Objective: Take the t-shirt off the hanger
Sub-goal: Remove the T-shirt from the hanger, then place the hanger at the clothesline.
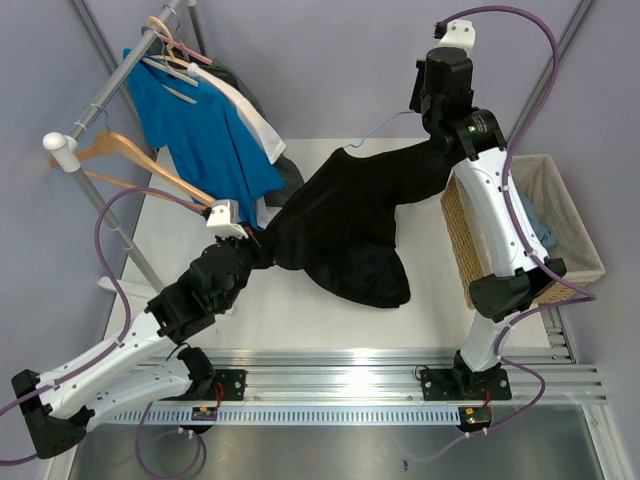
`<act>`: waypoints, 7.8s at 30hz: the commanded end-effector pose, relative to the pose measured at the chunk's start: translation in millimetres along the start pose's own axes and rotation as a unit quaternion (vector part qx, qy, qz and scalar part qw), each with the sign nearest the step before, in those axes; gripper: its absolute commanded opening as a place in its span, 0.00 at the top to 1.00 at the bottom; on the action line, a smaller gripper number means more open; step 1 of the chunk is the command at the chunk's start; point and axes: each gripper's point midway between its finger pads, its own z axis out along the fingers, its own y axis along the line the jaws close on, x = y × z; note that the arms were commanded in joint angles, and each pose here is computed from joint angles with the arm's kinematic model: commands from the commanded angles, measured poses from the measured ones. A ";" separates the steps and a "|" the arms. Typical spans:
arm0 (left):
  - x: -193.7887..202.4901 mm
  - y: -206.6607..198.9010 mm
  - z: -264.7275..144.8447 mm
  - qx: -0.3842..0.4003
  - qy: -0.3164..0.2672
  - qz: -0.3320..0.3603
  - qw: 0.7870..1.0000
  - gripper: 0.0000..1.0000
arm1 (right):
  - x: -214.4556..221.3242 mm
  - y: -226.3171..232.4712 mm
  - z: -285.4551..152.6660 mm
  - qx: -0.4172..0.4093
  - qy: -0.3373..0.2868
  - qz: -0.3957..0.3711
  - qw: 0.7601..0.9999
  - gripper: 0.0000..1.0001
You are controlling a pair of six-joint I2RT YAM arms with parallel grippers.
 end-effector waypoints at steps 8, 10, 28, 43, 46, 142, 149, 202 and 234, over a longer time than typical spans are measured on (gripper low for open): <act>-18.9 40.5 -17.0 -0.091 -0.027 0.022 0.995 1.00 | -79.9 -53.7 -32.6 0.049 -0.115 0.055 0.991 1.00; -22.8 42.0 -21.2 -0.090 -0.032 0.019 0.995 1.00 | -83.5 -57.9 -36.8 0.051 -0.121 0.056 0.990 1.00; -54.9 56.5 -47.1 -0.120 -0.061 0.022 0.991 1.00 | -94.7 -71.1 -56.3 0.046 -0.137 0.071 0.987 1.00; -2.1 -31.3 32.0 0.024 0.034 0.117 0.992 1.00 | -93.1 -17.6 -66.4 -0.108 -0.117 0.087 0.983 1.00; 9.9 -54.9 64.1 0.033 0.062 0.144 0.987 1.00 | -102.8 -4.5 -82.6 -0.157 -0.124 0.096 0.975 1.00; -25.0 -155.9 18.6 0.208 0.205 0.129 0.948 1.00 | 51.5 101.1 -127.9 -0.150 -0.152 -0.086 0.973 0.63; -26.5 -136.3 5.6 0.182 0.195 0.113 0.957 1.00 | 46.5 103.0 -147.9 -0.199 -0.124 -0.031 0.972 0.17; -131.2 83.7 -158.3 -0.145 0.003 0.089 0.986 1.00 | 21.7 31.9 -197.6 -0.178 -0.124 0.041 0.975 0.00; -181.9 7.1 -104.6 -0.129 -0.024 0.027 0.991 1.00 | 44.7 47.2 -177.9 -0.164 -0.093 -0.002 0.982 0.00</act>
